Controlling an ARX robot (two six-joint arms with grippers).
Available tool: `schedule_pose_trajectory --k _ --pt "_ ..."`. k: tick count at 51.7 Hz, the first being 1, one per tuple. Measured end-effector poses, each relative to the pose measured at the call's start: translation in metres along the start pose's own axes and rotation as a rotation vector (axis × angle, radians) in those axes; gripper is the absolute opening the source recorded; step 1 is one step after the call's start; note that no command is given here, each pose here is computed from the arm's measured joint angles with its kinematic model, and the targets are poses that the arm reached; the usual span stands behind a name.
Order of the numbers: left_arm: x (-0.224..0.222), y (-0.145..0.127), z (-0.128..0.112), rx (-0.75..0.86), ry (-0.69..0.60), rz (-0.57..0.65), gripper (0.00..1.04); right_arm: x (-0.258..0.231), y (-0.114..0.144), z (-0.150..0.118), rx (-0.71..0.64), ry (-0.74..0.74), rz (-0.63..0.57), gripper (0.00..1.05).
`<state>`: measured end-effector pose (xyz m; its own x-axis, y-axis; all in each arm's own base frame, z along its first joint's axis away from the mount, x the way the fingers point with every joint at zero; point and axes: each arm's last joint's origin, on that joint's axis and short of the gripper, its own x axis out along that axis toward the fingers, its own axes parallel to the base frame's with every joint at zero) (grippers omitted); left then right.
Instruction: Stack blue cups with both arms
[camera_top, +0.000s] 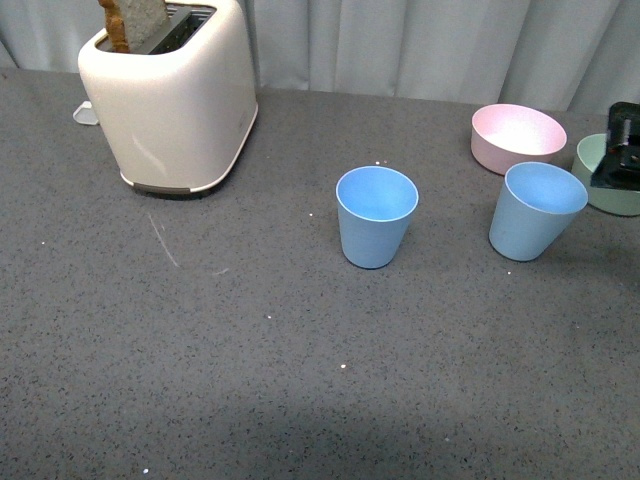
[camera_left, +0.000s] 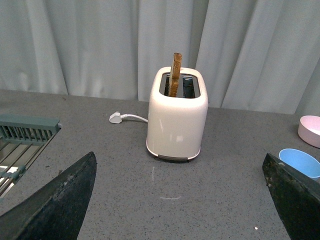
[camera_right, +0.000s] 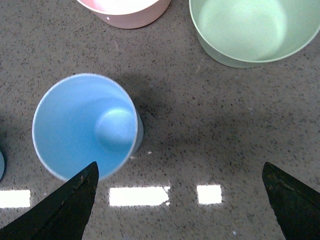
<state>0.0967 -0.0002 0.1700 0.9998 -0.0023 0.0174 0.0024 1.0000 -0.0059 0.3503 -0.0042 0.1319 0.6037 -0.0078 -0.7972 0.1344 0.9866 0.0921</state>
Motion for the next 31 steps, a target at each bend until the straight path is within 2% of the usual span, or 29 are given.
schedule_pose_trajectory --k 11,23,31 --pt "0.000 0.000 0.000 0.000 0.000 0.000 0.98 0.044 0.016 0.017 0.039 0.108 0.006 0.94" --pt "0.000 0.000 0.000 0.000 0.000 0.000 0.98 0.064 0.023 0.019 0.057 0.169 -0.013 0.51" --pt "0.000 0.000 0.000 0.000 0.000 0.000 0.98 0.062 0.023 0.025 0.080 0.158 -0.011 0.28"
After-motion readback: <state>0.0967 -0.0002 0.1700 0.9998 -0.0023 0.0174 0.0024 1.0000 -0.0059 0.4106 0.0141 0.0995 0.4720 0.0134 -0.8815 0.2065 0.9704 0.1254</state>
